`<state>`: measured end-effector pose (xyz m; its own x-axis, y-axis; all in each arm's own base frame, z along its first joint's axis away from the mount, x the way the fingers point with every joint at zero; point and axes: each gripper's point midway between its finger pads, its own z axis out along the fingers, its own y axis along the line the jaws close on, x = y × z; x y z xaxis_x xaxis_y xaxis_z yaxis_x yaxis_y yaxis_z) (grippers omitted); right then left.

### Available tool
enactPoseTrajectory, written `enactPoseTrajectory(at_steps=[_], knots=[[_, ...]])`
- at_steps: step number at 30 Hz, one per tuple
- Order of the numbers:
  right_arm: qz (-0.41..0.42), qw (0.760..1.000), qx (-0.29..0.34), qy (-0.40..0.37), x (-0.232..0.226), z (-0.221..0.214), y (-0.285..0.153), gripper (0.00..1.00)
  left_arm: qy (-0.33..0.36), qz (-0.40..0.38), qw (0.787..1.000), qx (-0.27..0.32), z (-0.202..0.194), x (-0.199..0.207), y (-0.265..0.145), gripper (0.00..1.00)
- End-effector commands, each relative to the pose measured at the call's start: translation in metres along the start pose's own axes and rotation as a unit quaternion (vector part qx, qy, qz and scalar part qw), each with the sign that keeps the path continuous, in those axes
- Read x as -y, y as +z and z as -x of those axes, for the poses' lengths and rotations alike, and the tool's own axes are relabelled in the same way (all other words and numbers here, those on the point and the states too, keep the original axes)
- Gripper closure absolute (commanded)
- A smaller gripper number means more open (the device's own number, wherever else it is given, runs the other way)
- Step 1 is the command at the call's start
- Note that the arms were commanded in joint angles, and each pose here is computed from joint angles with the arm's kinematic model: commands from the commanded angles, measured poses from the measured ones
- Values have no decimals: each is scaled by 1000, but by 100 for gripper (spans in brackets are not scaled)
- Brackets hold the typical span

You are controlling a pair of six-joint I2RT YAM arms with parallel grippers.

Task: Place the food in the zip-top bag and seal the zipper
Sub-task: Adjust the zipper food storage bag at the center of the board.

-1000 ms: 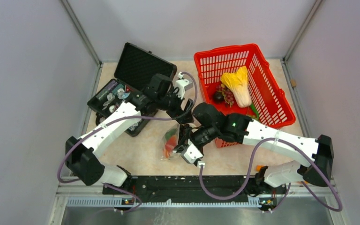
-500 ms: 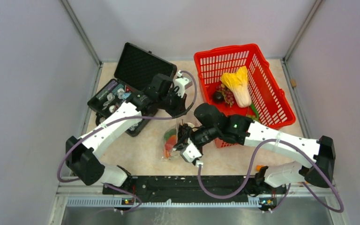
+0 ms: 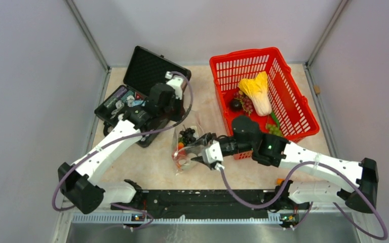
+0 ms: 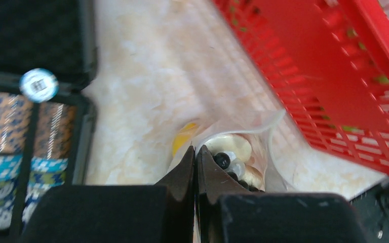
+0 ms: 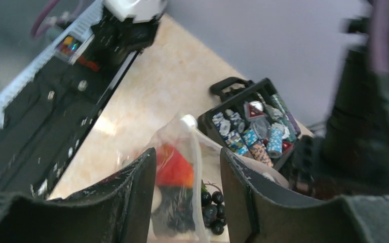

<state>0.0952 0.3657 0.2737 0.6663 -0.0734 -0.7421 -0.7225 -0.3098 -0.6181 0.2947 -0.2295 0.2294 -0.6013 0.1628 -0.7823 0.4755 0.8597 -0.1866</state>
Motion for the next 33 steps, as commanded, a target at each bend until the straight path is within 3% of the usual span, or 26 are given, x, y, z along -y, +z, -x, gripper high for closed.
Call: enactPoseTrajectory(at_steps=[1, 4, 6, 10, 14, 19, 23, 30, 33], knots=[[-159, 976, 62, 135, 57, 44, -20, 53, -114, 84, 984, 111, 37, -44, -25, 100], [-216, 946, 37, 240, 66, 23, -22, 52, -159, 99, 972, 143, 42, -52, -37, 100], [-260, 915, 20, 307, 69, 4, -23, 45, -184, 104, 965, 157, 45, -53, -44, 100], [-310, 862, -14, 400, 63, -24, -19, 44, -224, 101, 952, 180, 49, -53, -54, 100], [-450, 782, -12, 430, 72, -39, -43, 42, -259, 123, 938, 197, 42, -63, -58, 100], [-498, 728, 22, 471, 59, -57, -50, 42, -279, 149, 922, 223, 33, -76, -68, 100], [-501, 711, 17, 493, 44, -67, -38, 41, -280, 153, 920, 229, 33, -79, -71, 100], [-491, 723, 66, 482, 37, -59, -21, 36, -282, 144, 923, 219, 29, -76, -65, 100], [-526, 697, 62, 484, 38, -74, -27, 32, -283, 146, 922, 219, 27, -76, -66, 100]])
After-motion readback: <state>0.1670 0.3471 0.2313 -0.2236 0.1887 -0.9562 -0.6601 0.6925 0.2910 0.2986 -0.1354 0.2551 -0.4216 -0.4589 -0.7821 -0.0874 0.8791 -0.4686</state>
